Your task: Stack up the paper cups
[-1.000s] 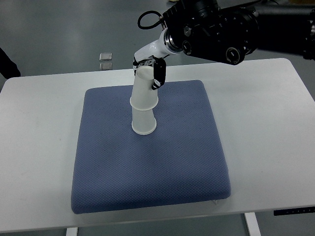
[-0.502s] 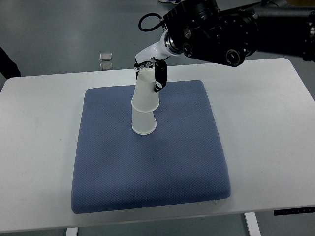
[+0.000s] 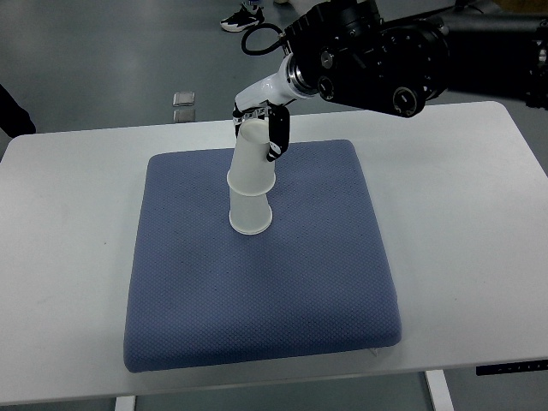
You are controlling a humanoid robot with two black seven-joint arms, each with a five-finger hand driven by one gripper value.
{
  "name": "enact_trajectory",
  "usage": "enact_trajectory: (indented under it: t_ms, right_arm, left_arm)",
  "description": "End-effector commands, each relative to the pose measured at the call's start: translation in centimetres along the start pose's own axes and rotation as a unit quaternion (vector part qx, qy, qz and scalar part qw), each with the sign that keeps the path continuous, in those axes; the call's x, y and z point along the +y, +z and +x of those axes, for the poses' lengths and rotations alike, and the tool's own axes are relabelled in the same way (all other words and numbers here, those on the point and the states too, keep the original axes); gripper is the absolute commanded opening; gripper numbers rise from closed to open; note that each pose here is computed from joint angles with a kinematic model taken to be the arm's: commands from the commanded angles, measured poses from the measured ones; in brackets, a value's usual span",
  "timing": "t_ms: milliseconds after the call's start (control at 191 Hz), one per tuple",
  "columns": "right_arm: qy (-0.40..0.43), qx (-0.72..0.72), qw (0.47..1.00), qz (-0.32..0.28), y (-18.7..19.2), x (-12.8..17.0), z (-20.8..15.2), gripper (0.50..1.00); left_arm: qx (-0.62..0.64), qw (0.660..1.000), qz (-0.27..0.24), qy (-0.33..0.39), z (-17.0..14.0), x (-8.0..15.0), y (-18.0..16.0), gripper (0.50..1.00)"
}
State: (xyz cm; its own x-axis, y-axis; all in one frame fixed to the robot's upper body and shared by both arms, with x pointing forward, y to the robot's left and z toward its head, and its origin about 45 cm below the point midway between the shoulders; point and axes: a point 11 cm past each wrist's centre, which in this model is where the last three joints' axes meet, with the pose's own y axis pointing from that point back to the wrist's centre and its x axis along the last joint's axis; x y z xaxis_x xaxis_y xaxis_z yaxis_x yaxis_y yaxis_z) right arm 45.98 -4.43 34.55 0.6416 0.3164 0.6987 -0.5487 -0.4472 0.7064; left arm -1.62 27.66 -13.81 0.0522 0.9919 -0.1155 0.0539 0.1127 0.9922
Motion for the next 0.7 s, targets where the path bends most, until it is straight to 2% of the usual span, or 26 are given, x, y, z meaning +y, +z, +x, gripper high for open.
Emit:
enact_trajectory:
  t_ms: [0, 696]
  right_arm:
    - [0.003, -0.001, 1.000, 0.000, 0.1, -0.1, -0.1, 0.752]
    - [-0.003, -0.017, 1.000, 0.003, 0.8, -1.5, -2.1, 0.760]
  left_arm:
    - [0.000, 1.000, -0.001, -0.001, 0.0, 0.0, 0.0, 1.000]
    - [0.001, 1.000, 0.000, 0.001, 0.0, 0.0, 0.0, 1.000]
